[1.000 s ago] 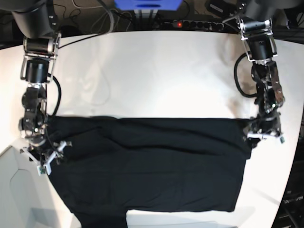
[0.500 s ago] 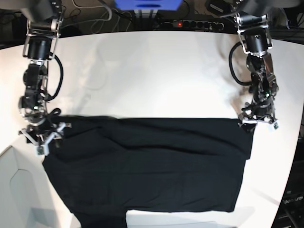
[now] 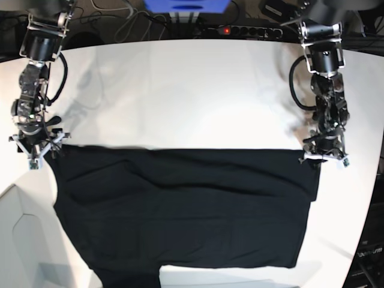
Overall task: Fold the T-shirt properly
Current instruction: 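Drag the held edges back toward the robot, flattening the folded shirt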
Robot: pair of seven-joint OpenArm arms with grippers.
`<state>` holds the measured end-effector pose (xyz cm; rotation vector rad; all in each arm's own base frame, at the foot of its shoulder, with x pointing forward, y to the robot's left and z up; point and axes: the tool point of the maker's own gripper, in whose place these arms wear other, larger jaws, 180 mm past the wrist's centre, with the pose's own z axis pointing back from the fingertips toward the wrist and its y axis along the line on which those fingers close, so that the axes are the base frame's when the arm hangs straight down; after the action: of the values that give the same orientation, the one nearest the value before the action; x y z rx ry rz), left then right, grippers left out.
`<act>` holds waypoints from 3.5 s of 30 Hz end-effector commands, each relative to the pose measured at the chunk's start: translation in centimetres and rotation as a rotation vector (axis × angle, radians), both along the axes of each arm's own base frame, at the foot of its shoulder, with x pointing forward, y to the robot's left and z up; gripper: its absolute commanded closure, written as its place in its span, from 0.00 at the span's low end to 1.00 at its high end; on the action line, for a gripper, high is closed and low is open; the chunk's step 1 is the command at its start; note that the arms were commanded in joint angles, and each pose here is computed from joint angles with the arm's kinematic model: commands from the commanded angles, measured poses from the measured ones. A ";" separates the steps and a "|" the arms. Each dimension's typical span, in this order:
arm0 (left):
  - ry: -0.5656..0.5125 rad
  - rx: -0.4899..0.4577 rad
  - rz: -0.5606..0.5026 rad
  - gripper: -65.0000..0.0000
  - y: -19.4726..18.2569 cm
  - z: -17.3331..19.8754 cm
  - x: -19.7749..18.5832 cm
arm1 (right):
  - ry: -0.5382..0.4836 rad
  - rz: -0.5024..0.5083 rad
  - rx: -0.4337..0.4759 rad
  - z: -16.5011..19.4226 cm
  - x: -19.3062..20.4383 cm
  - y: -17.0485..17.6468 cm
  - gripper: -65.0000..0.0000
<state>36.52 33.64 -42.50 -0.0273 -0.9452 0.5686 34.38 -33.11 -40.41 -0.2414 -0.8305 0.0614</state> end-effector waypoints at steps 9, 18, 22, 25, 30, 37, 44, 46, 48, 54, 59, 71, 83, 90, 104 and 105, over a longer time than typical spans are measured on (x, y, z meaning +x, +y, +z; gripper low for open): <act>0.115 -0.033 -0.008 1.00 -0.4 -2.3 -1.7 | 0.024 -0.033 0.012 -1.1 -0.3 -1.4 0.51; 0.108 -0.020 -0.017 1.00 -0.2 -1.7 -1.7 | 0.023 -0.027 0.003 -0.9 -0.7 -1.4 1.00; 0.065 0.029 -0.046 1.00 0.3 0.4 -2.3 | -0.022 0.001 -0.043 1.3 -0.6 -1.4 1.00; 0.038 0.067 -0.078 1.00 -0.1 1.7 -3.0 | -0.059 0.032 -0.074 2.9 -0.9 -0.7 1.00; 0.017 0.105 -0.065 1.00 0.9 3.2 -6.2 | -0.081 0.048 -0.121 4.4 -3.1 -0.7 1.00; 0.041 0.123 -0.045 1.00 2.2 5.8 -9.6 | -0.087 0.049 -0.163 5.7 -5.6 -1.2 1.00; -0.011 0.128 -0.045 1.00 2.4 9.5 -8.0 | -0.155 0.050 -0.190 8.6 -2.9 -1.5 1.00; -0.027 0.121 -0.046 1.00 2.5 10.7 -7.0 | -0.181 0.038 -0.193 10.2 -1.2 -1.7 1.00; -0.040 0.108 -0.039 1.00 2.7 11.7 -6.1 | -0.191 0.066 -0.186 11.6 0.4 -1.3 1.00; -0.023 0.058 -0.008 1.00 3.3 12.2 -6.1 | -0.160 0.108 -0.193 13.6 0.2 -1.0 1.00; 0.054 0.037 -0.005 1.00 2.7 9.3 -8.7 | -0.064 0.110 -0.185 10.5 -4.4 -0.8 1.00; 0.194 0.037 -0.030 1.00 0.9 5.9 -15.0 | 0.176 0.138 -0.165 4.1 -13.0 0.0 1.00; 0.319 0.044 -0.048 1.00 -0.2 4.2 -21.0 | 0.343 0.152 -0.152 1.1 -19.4 0.0 1.00; 0.291 0.048 0.041 1.00 1.0 5.6 -22.6 | 0.363 0.152 -0.151 0.8 -20.2 0.0 1.00; 0.284 0.061 0.093 0.65 2.5 6.2 -23.3 | 0.315 0.102 -0.176 2.7 -20.1 -0.7 0.83; 0.283 0.062 0.090 0.64 2.5 6.2 -23.3 | 0.310 0.104 -0.180 3.0 -20.0 -0.7 0.80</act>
<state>12.88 35.41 -37.36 0.1264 -0.6571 0.6218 14.23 -33.12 -38.28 -0.3210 -0.5161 0.2565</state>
